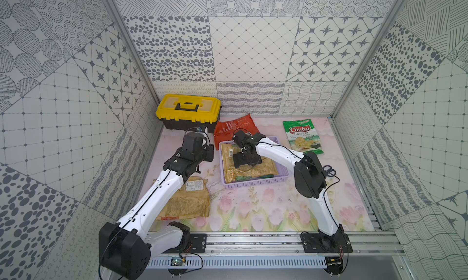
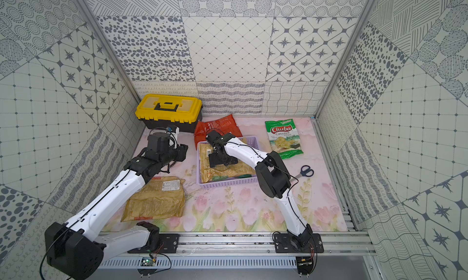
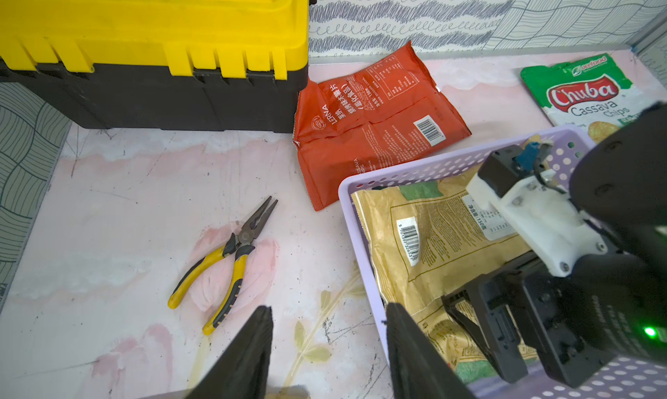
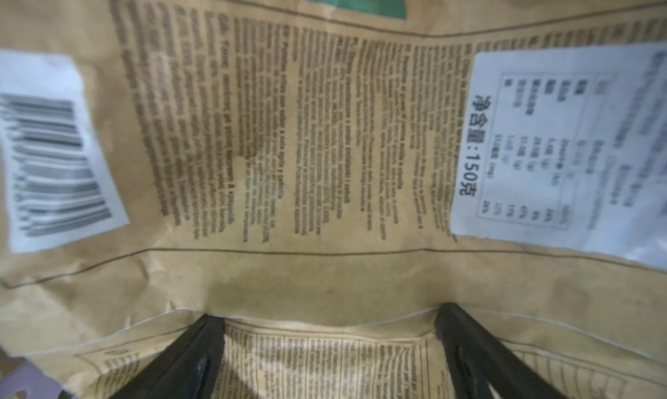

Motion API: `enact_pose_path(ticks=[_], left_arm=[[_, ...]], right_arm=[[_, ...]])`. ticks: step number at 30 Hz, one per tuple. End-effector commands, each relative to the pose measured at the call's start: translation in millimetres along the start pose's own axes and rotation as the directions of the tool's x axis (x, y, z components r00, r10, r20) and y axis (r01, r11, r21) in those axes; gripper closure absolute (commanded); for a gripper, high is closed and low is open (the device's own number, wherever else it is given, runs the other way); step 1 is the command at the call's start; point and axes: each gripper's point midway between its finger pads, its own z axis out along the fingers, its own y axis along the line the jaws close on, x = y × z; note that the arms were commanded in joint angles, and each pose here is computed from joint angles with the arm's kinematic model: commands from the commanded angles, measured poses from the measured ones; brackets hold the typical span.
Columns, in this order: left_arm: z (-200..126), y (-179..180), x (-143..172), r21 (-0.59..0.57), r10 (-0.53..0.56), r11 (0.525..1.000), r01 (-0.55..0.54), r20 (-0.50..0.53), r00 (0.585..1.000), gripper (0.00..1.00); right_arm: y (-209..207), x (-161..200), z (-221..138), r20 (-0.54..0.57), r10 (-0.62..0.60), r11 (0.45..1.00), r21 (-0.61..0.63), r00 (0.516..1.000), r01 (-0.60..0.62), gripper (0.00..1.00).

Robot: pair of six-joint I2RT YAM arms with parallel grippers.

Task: Put the potato chips into the basket
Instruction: Place the potato chip in the basket.

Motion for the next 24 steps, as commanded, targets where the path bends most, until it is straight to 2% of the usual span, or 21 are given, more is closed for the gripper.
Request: enact_pose_path(ticks=[1,3,5,9,13,16,19,22,24], left_arm=[[0,1,-15,-0.001,-0.024,1.0,0.024,0.049,0.999,0.45],[0,1,-14,-0.006,-0.022,1.0,0.023,0.045,0.999,0.45],[0,3,-13,-0.012,-0.021,1.0,0.022,0.044,0.999,0.45],[1,2,-14,-0.012,-0.017,1.0,0.018,0.043,0.999,0.45],[2,2,-12,-0.011,-0.018,1.0,0.018,0.037,0.999,0.45],[4,2,-11,-0.011,-0.017,1.0,0.017,0.029,0.999,0.45],[4,1,-10,-0.005,-0.016,1.0,0.016,0.027,1.0,0.45],[4,-7,-11,0.039,-0.014,0.999,0.012,0.026,1.0,0.45],[3,-21,-11,0.121,-0.006,0.993,0.003,0.028,1.0,0.45]], right_arm=[[-60,43,51,-0.157,-0.029,0.942,0.327,0.987,0.079,0.03],[-69,35,39,-0.122,-0.085,0.894,0.429,0.989,0.13,0.03],[-79,37,39,-0.137,-0.087,0.875,0.463,0.987,0.141,0.03],[-87,50,55,-0.211,-0.04,0.9,0.416,0.977,0.127,0.03],[-61,51,59,-0.231,-0.055,0.953,0.279,0.971,0.12,0.03],[-40,32,36,-0.139,-0.054,0.98,0.185,0.989,0.08,0.03],[-27,1,-10,0.008,-0.026,0.994,0.103,1.0,0.025,0.03],[-33,-34,-68,0.168,0.064,0.998,0.001,0.984,-0.065,0.03],[-51,-55,-104,0.257,0.164,0.985,-0.085,0.952,-0.147,0.03]])
